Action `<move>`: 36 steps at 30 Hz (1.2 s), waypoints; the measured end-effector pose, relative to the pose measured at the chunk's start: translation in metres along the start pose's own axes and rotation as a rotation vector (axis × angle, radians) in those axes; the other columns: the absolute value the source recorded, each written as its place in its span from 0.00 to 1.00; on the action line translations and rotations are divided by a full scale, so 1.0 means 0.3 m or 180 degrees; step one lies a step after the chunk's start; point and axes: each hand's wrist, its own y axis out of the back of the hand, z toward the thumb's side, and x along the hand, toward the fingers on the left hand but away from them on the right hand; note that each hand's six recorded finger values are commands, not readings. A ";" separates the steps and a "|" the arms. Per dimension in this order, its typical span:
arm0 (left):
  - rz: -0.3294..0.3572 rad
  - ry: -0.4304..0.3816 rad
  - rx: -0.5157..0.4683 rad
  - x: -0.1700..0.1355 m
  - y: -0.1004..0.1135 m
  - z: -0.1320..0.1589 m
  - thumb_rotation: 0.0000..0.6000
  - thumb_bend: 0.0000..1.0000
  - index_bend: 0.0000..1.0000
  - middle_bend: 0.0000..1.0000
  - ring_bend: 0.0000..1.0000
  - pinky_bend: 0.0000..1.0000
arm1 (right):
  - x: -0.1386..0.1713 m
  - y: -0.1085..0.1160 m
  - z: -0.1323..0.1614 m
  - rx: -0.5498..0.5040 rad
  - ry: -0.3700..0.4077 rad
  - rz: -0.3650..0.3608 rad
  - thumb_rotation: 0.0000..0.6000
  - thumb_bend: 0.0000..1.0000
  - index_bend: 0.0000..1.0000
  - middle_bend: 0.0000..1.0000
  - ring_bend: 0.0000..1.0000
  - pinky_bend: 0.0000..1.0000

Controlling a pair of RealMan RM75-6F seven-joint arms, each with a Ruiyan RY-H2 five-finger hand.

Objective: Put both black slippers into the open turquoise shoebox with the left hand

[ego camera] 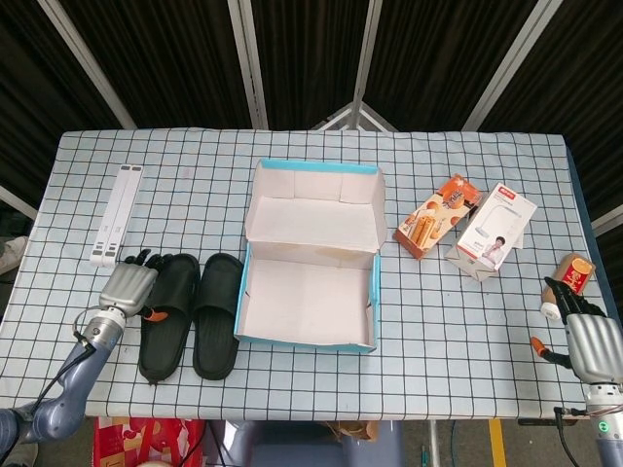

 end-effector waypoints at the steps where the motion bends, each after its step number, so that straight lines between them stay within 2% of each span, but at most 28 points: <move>1: 0.0009 -0.0007 0.0010 0.005 0.000 0.003 0.74 0.19 0.01 0.13 0.06 0.18 | -0.001 -0.001 -0.001 0.0000 -0.0005 0.0004 1.00 0.23 0.12 0.18 0.26 0.33; 12: 0.0076 -0.0156 0.0123 0.031 -0.003 0.062 0.78 0.31 0.13 0.22 0.06 0.18 | 0.003 0.007 -0.002 -0.0021 -0.0004 -0.0017 1.00 0.23 0.12 0.18 0.27 0.33; 17: 0.0081 -0.0148 0.0168 0.030 -0.011 0.068 0.80 0.33 0.17 0.26 0.06 0.18 | 0.010 0.020 -0.005 -0.0048 -0.0003 -0.0062 1.00 0.23 0.12 0.18 0.27 0.33; 22: 0.0083 -0.0152 0.0212 0.034 -0.016 0.084 0.88 0.35 0.22 0.30 0.06 0.18 | 0.011 0.024 -0.012 -0.0065 -0.0016 -0.0069 1.00 0.23 0.12 0.18 0.28 0.33; 28: 0.0084 -0.0152 0.0239 0.043 -0.019 0.095 0.99 0.43 0.32 0.41 0.07 0.18 | 0.011 0.024 -0.014 -0.0073 -0.0015 -0.0066 1.00 0.23 0.12 0.19 0.28 0.33; 32: 0.0157 -0.0149 0.0280 0.045 -0.008 0.097 1.00 0.46 0.39 0.46 0.07 0.18 | 0.010 0.024 -0.014 -0.0075 -0.0013 -0.0065 1.00 0.23 0.12 0.20 0.29 0.33; 36: 0.0222 -0.0127 0.0308 0.041 0.003 0.090 1.00 0.46 0.40 0.45 0.07 0.18 | 0.012 0.024 -0.013 -0.0082 -0.0013 -0.0061 1.00 0.23 0.12 0.20 0.29 0.33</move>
